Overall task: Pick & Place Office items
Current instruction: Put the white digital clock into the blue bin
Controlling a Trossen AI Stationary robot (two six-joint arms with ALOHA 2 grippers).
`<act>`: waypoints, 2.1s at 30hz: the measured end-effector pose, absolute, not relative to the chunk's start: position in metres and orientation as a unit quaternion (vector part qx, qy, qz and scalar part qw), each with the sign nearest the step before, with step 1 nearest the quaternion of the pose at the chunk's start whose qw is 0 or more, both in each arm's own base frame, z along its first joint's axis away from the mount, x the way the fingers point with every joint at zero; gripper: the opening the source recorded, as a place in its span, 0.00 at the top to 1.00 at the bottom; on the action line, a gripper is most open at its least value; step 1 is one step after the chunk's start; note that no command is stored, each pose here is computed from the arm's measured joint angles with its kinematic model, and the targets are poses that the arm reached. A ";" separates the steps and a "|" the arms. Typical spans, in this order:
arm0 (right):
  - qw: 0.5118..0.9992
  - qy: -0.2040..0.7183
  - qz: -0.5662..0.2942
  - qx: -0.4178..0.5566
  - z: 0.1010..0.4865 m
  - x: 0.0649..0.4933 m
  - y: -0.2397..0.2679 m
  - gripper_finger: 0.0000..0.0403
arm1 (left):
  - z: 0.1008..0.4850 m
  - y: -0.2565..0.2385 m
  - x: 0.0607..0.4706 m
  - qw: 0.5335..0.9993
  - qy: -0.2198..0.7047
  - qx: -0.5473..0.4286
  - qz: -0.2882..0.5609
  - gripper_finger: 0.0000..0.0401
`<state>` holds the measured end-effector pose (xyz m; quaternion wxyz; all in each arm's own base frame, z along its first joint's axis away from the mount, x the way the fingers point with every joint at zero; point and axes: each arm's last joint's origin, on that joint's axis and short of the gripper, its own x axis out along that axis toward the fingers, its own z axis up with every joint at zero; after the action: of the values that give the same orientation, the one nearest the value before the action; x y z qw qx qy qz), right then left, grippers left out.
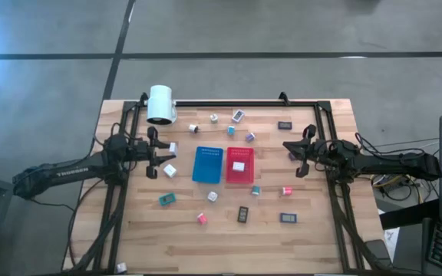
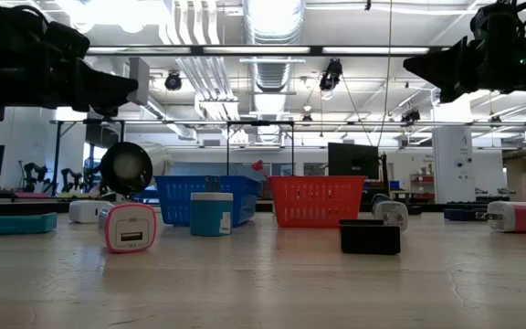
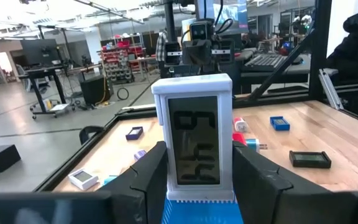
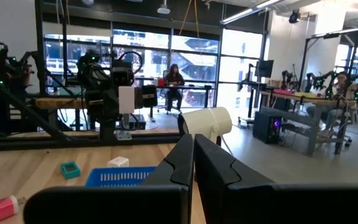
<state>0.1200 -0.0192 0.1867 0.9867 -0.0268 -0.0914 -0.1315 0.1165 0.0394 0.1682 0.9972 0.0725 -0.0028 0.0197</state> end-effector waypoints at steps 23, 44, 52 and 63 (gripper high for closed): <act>0.987 -0.089 -0.131 -0.026 0.186 0.120 -0.019 0.98 | 0.169 0.039 0.116 0.997 -0.008 0.077 0.022 0.64; 0.985 -0.089 -0.146 -0.025 0.186 0.120 -0.020 0.98 | 0.178 0.040 0.118 0.998 -0.020 0.058 0.022 0.64; 0.985 -0.089 -0.145 -0.020 0.186 0.120 -0.020 0.98 | 0.200 0.042 0.122 0.999 -0.033 0.037 0.021 0.64; 0.985 -0.088 -0.145 -0.019 0.186 0.120 -0.020 0.98 | 0.242 0.055 0.151 0.999 0.032 0.011 0.021 0.64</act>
<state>0.1199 -0.0201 0.1859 0.9853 -0.0193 -0.0882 -0.1448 0.1514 0.0547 0.2424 0.9992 0.0107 0.0324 0.0213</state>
